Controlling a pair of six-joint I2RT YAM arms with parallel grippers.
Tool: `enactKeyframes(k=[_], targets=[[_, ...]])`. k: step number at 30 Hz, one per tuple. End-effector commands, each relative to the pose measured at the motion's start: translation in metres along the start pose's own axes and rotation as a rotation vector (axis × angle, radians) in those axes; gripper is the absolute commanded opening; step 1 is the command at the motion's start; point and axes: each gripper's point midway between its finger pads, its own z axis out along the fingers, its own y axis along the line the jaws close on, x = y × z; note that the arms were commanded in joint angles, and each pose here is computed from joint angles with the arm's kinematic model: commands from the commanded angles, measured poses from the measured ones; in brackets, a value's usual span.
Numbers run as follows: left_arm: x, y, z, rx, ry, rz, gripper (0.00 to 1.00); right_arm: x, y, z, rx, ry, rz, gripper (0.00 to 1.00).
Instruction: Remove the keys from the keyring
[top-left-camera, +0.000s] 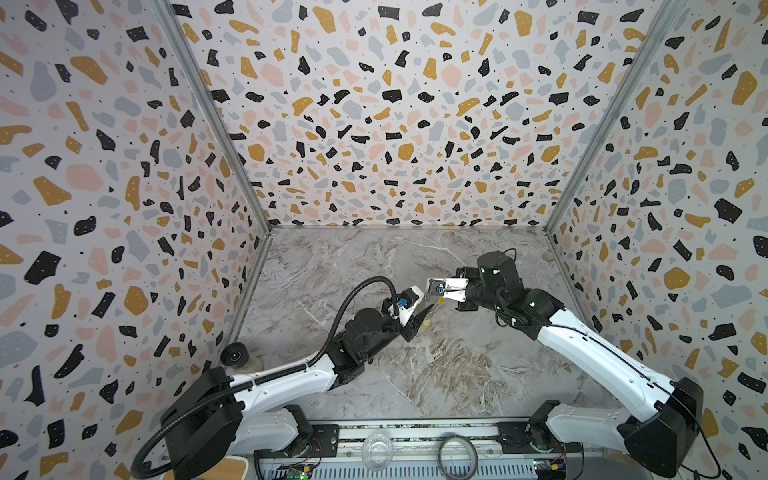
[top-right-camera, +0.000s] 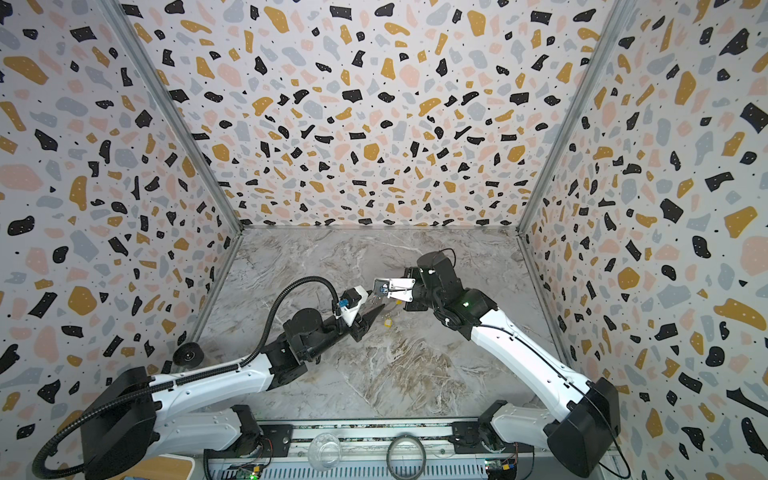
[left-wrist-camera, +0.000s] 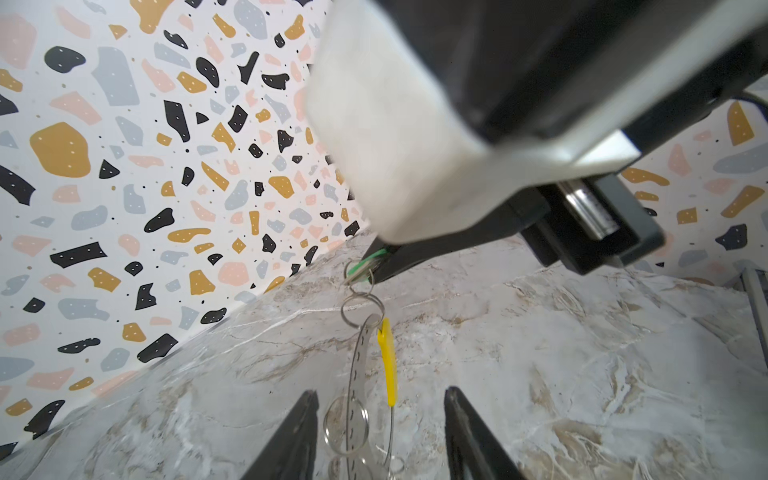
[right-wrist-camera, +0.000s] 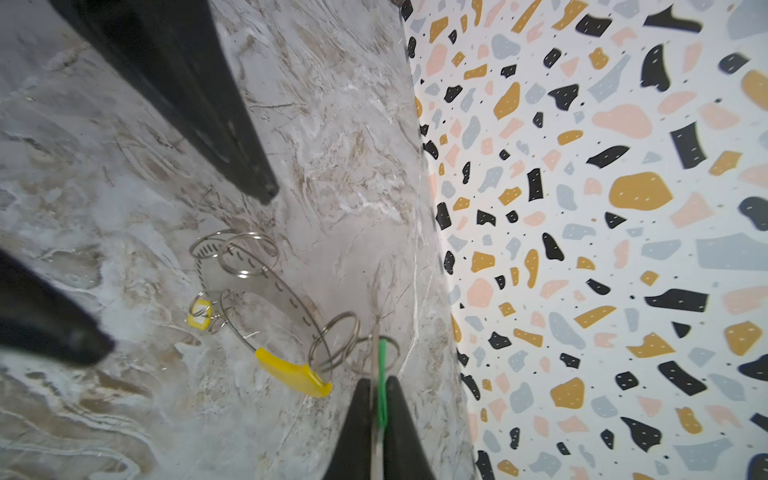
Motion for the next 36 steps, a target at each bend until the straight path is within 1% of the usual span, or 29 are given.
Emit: enactKeyframes(k=[1, 4, 8, 12, 15, 18, 21, 26, 30, 36], targets=[[-0.008, 0.002, -0.006, 0.069, 0.012, 0.005, 0.5, -0.029, -0.031, -0.02, 0.173, -0.138, -0.124, 0.0], [-0.017, 0.005, -0.008, 0.13, 0.022, -0.022, 0.49, -0.033, -0.03, -0.02, 0.223, -0.182, -0.196, 0.0], [-0.03, 0.017, -0.008, 0.178, 0.044, -0.066, 0.48, -0.041, -0.03, -0.019, 0.272, -0.242, -0.261, 0.0], [-0.046, 0.03, -0.008, 0.216, 0.047, -0.124, 0.48, -0.047, -0.029, -0.016, 0.294, -0.298, -0.306, 0.0], [-0.055, 0.036, -0.007, 0.238, 0.043, -0.163, 0.48, -0.055, -0.031, -0.02, 0.319, -0.368, -0.326, 0.0], [-0.055, 0.042, -0.007, 0.248, 0.067, -0.204, 0.48, -0.059, -0.031, -0.023, 0.331, -0.418, -0.34, 0.0], [-0.059, 0.043, -0.006, 0.265, 0.065, -0.22, 0.48, -0.058, -0.029, -0.02, 0.351, -0.419, -0.381, 0.0], [-0.063, 0.04, -0.003, 0.299, 0.082, -0.213, 0.48, -0.054, -0.026, -0.014, 0.39, -0.406, -0.459, 0.0], [-0.069, 0.038, -0.001, 0.329, 0.088, -0.206, 0.47, -0.054, -0.026, -0.011, 0.456, -0.377, -0.547, 0.0], [-0.065, 0.041, 0.004, 0.336, 0.126, -0.212, 0.46, -0.056, -0.026, -0.009, 0.525, -0.349, -0.641, 0.0]])
